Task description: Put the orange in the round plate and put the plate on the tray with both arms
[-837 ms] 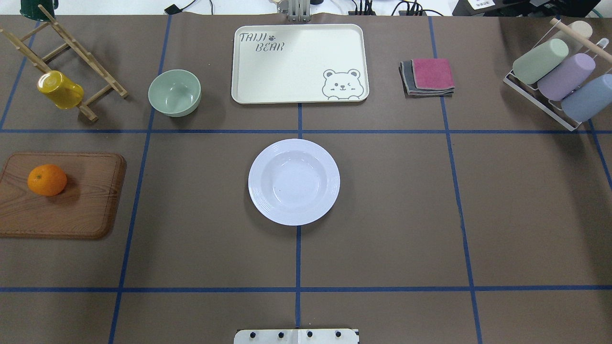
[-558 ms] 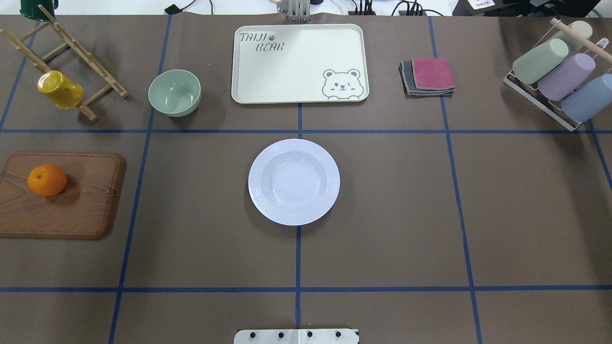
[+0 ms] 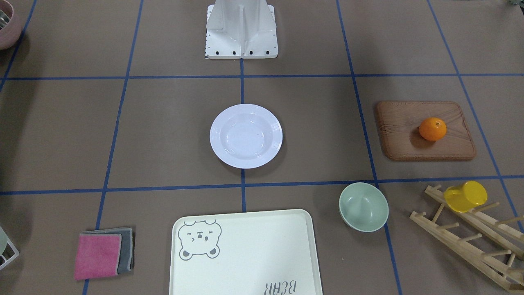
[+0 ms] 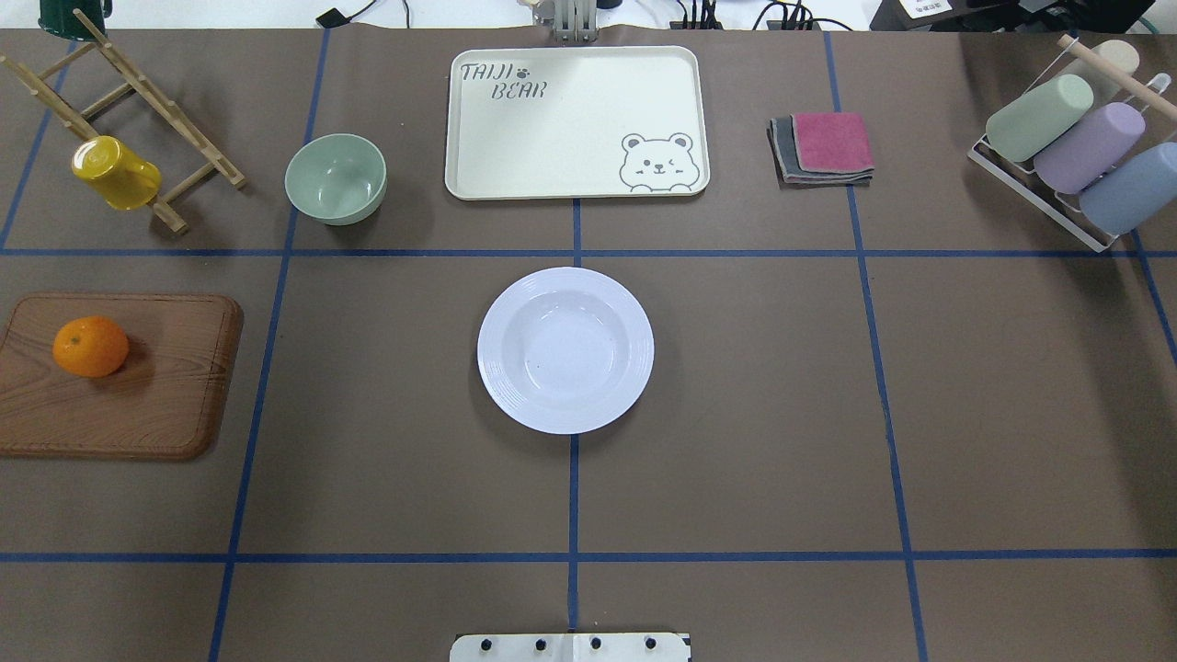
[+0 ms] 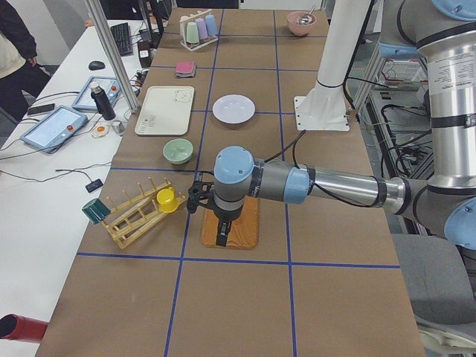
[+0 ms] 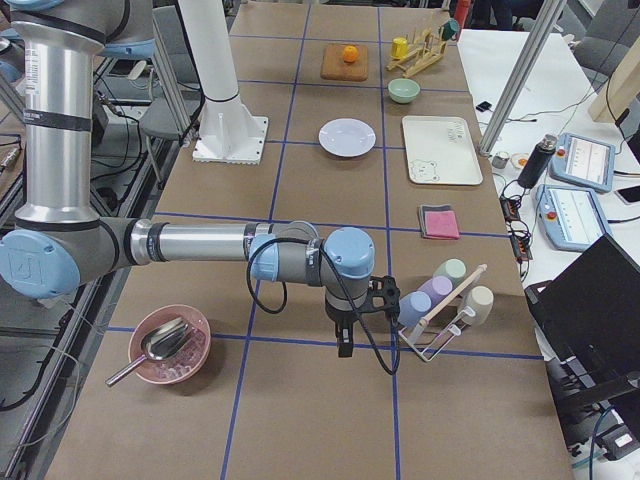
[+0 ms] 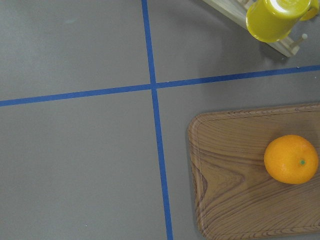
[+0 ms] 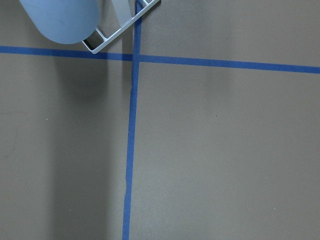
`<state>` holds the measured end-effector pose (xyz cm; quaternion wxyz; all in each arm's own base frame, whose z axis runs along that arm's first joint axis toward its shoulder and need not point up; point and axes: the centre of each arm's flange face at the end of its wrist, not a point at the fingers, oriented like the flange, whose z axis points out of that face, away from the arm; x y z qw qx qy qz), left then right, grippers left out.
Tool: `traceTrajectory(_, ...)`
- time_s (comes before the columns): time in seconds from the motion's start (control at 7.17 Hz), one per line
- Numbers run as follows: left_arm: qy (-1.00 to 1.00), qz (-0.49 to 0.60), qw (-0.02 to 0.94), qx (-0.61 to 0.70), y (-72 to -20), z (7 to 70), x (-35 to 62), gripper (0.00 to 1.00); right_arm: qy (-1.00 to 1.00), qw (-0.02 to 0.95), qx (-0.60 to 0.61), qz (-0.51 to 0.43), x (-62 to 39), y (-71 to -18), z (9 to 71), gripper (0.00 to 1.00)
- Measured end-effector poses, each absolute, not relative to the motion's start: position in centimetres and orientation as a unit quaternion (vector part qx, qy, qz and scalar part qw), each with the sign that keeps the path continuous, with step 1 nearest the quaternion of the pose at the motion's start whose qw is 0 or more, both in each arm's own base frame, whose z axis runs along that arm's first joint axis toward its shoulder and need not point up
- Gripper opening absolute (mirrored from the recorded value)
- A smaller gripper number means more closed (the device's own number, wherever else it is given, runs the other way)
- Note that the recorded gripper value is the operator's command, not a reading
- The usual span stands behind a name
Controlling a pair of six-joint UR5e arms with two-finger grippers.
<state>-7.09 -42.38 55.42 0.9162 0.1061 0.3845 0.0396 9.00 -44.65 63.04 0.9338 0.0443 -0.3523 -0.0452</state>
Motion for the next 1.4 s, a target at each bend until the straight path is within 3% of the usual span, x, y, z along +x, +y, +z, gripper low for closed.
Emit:
traceTrajectory(0.7,0.413,0.081,0.892,0.163,-44.6,50.2,-4.3,0.99,-0.385,0.903,0.159,-0.101,7.0,-46.3,58.0,1.0)
traceTrajectory(1.4,0.42,0.041,0.897,0.131,-44.9,52.3,10.9,0.98,-0.393,0.906,0.139,-0.068,4.0,-46.1,56.2,1.0)
